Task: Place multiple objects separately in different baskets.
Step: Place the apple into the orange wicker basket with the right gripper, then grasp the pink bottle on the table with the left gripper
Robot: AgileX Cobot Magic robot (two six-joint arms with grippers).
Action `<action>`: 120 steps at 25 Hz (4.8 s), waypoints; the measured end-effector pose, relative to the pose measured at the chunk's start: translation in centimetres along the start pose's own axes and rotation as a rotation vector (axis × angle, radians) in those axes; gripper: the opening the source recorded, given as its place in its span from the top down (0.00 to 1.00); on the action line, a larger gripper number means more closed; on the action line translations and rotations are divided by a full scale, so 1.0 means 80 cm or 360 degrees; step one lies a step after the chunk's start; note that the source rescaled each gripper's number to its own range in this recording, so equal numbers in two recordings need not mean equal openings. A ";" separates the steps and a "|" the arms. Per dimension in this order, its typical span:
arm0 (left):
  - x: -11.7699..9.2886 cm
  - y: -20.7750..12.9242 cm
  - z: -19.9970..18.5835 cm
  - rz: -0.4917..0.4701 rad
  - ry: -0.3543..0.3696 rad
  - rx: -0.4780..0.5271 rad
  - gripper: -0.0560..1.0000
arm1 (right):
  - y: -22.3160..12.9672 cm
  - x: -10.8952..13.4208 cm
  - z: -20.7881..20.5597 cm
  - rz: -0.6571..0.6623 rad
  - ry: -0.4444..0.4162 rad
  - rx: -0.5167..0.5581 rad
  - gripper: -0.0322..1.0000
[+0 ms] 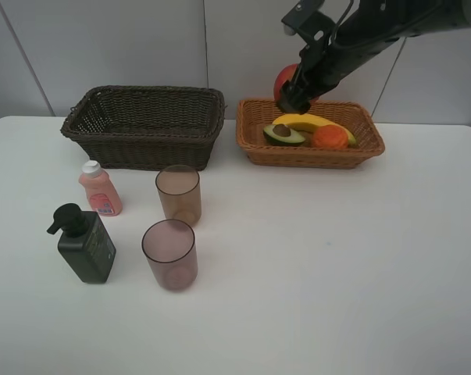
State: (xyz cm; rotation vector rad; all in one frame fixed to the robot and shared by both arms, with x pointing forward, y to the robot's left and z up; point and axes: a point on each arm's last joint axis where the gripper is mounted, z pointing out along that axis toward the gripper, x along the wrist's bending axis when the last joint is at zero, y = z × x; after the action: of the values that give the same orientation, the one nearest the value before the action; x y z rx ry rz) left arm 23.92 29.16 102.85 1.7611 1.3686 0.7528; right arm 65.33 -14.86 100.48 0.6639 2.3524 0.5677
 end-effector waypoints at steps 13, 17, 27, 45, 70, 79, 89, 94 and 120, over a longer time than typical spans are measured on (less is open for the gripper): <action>0.000 0.000 0.000 0.0000 0.0000 0.0000 0.02 | -0.026 -0.016 0.041 0.0068 -0.0098 -0.0044 0.29; 0.000 0.000 0.000 0.0000 0.0000 0.0000 0.02 | -0.033 -0.018 0.045 0.0081 -0.0098 -0.0025 0.29; 0.000 0.000 0.000 0.0000 0.0000 0.0000 0.02 | -0.033 -0.018 0.046 0.0125 -0.0089 -0.0029 0.29; 0.000 0.000 0.000 0.0000 0.0000 0.0000 0.02 | -0.030 -0.021 0.046 0.0151 -0.0122 -0.0081 0.02; 0.000 0.000 0.000 0.0000 0.0000 0.0000 0.02 | -0.014 -0.031 0.004 0.0219 -0.0107 -0.0104 0.02; 0.000 0.000 0.000 0.0000 0.0000 0.0000 0.02 | 0.000 -0.038 -0.073 0.0498 -0.0028 -0.0039 0.02; 0.000 0.000 0.000 0.0000 0.0000 0.0000 0.02 | 0.001 -0.032 -0.188 0.0581 0.0095 0.0109 0.02; 0.000 0.000 0.000 0.0000 0.0000 0.0000 0.02 | -0.013 -0.016 -0.243 0.0629 0.0227 0.0311 0.02; 0.000 0.000 0.000 0.0000 0.0000 0.0000 0.02 | -0.200 0.169 -0.405 0.0723 0.0242 0.0098 0.02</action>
State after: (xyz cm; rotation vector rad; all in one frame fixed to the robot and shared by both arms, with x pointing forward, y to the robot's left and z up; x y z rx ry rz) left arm 23.92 29.16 102.85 1.7611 1.3686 0.7528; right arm 29.68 -26.88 108.95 1.2378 2.3716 0.7648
